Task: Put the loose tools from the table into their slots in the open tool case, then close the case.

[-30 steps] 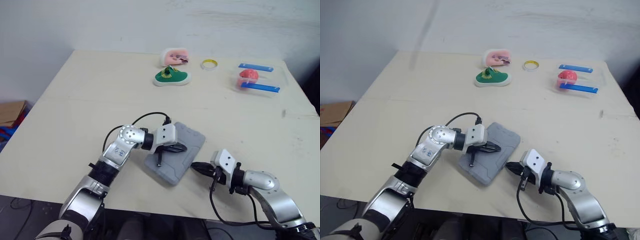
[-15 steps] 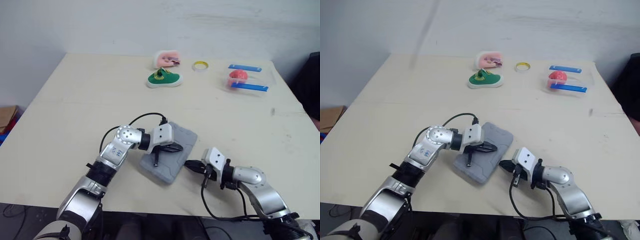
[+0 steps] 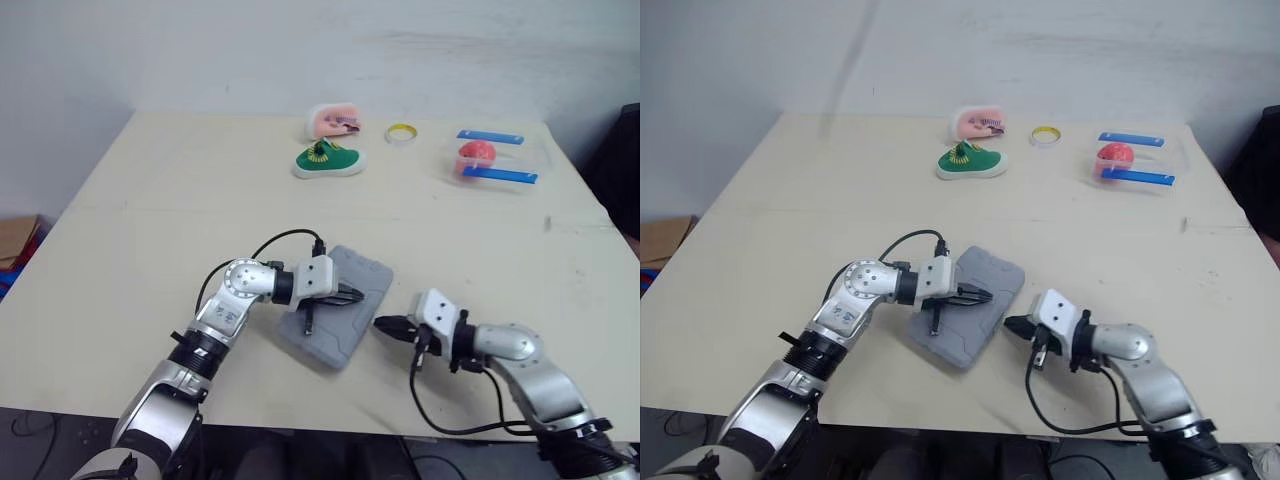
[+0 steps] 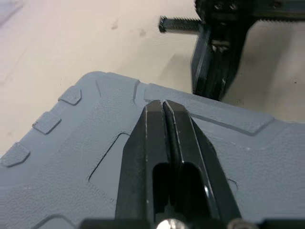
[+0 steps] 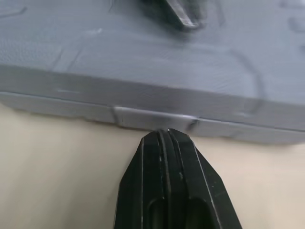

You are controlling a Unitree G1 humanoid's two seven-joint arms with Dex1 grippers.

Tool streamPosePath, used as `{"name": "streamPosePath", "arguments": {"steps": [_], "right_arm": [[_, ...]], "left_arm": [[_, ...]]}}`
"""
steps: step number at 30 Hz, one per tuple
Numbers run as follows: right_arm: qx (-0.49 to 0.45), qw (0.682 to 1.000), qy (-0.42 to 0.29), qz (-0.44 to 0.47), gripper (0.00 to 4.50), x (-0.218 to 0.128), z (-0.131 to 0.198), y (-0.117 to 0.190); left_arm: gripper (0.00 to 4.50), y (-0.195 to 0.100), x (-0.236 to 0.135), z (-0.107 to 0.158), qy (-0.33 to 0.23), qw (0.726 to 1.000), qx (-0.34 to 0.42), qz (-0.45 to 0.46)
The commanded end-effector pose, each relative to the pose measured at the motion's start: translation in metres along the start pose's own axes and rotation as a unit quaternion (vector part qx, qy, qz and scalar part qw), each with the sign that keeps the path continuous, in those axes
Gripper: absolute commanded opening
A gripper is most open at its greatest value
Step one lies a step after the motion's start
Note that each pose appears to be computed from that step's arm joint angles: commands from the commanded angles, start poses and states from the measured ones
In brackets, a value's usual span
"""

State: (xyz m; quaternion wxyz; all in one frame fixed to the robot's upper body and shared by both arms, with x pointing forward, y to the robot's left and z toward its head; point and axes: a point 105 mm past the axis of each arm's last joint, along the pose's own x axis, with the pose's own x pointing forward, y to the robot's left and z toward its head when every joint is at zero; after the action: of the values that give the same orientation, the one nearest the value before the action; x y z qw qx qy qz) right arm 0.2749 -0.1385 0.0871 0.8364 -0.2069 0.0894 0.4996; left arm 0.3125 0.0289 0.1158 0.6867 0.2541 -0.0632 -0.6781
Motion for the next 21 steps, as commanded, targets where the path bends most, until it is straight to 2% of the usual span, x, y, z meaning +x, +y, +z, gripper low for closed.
{"name": "streamPosePath", "arguments": {"steps": [1,6,9,11,13,14,16,19,21], "right_arm": [[-0.020,1.000,-0.012,0.009,0.13,-0.027,0.012,-0.003],[-0.023,1.000,-0.017,-0.009,0.13,-0.055,0.016,-0.011],[-0.033,0.999,-0.016,-0.023,0.13,-0.068,0.018,-0.016],[-0.026,0.997,-0.011,-0.071,0.67,-0.089,0.021,-0.032],[-0.061,0.992,0.005,-0.110,1.41,-0.112,0.026,-0.044],[-0.079,0.990,0.014,-0.118,1.92,-0.118,0.027,-0.047],[-0.109,0.985,0.028,-0.129,2.95,-0.127,0.026,-0.051],[-0.155,0.980,-0.009,-0.125,4.49,-0.141,0.034,-0.050],[-0.156,0.978,-0.015,-0.137,4.50,-0.153,0.036,-0.054]], "left_arm": [[0.00,0.004,-0.026,0.000,-0.020,0.999,0.022,0.028],[0.00,0.027,-0.063,0.024,-0.060,0.993,0.026,0.097],[0.00,0.028,-0.083,0.024,-0.041,0.993,0.027,0.106],[0.00,0.031,-0.116,0.020,-0.022,0.989,-0.008,0.145],[0.50,0.021,-0.168,0.003,0.033,0.979,-0.058,0.193],[0.80,0.016,-0.183,0.000,0.052,0.975,-0.071,0.206],[1.72,0.004,-0.200,-0.005,0.077,0.969,-0.099,0.211],[3.14,-0.008,-0.235,-0.015,0.131,0.950,-0.107,0.263],[4.10,-0.009,-0.256,-0.020,0.161,0.932,-0.098,0.309]]}}
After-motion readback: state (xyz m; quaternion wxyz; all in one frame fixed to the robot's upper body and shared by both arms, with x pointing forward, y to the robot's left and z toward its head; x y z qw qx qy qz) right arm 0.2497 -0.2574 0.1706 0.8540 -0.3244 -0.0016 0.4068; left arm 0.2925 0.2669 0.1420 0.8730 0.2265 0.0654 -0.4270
